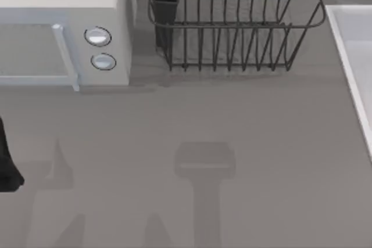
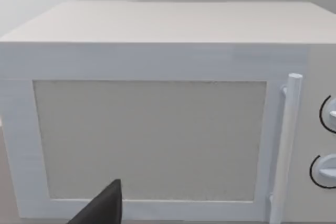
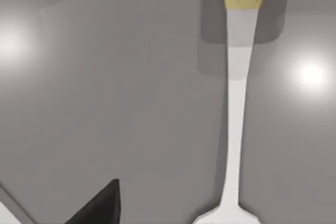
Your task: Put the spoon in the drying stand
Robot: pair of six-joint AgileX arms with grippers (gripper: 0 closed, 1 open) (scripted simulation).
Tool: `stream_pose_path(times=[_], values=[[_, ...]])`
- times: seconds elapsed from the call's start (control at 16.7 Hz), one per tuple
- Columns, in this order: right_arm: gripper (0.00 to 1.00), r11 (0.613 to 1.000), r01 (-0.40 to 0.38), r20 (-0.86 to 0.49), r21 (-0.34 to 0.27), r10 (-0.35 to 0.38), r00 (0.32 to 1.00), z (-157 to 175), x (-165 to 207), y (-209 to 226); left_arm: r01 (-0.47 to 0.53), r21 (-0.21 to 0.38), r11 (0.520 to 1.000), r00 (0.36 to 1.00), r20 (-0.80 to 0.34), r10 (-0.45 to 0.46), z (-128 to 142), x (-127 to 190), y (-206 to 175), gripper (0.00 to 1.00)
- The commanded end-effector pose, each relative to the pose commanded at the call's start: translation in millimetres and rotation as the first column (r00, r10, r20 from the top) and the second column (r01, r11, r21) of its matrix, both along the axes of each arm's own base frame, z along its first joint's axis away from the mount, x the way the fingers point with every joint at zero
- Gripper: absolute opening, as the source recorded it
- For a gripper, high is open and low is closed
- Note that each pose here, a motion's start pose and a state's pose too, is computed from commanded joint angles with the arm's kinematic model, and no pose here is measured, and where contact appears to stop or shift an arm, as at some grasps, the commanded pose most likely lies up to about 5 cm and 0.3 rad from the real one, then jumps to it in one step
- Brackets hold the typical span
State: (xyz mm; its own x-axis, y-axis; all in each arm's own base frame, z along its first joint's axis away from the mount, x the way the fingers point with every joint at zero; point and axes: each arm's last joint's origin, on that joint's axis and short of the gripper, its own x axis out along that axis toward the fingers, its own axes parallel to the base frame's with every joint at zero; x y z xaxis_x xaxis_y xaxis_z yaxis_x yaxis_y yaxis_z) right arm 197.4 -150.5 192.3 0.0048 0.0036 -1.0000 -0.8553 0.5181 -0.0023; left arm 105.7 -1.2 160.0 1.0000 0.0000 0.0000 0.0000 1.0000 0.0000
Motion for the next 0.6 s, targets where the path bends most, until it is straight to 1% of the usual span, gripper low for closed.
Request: stream_pose_path(times=[0.18,0.48,0.6], values=[[1.0,1.0,0.003,-0.006,0.004,-0.003,1.0,-18,2,-2,0.0,0.0,1.0,1.0,0.0,0.0,0,0,0,1.0],[1.0,1.0,0.003,0.007,-0.006,-0.003,1.0,-74,4,-4,0.0,0.0,1.0,1.0,0.0,0.0,0,0,0,1.0],[1.0,1.0,0.003,0.003,-0.003,-0.003,1.0,-91,2,-2,0.0,0.0,1.0,1.0,0.0,0.0,0,0,0,1.0]])
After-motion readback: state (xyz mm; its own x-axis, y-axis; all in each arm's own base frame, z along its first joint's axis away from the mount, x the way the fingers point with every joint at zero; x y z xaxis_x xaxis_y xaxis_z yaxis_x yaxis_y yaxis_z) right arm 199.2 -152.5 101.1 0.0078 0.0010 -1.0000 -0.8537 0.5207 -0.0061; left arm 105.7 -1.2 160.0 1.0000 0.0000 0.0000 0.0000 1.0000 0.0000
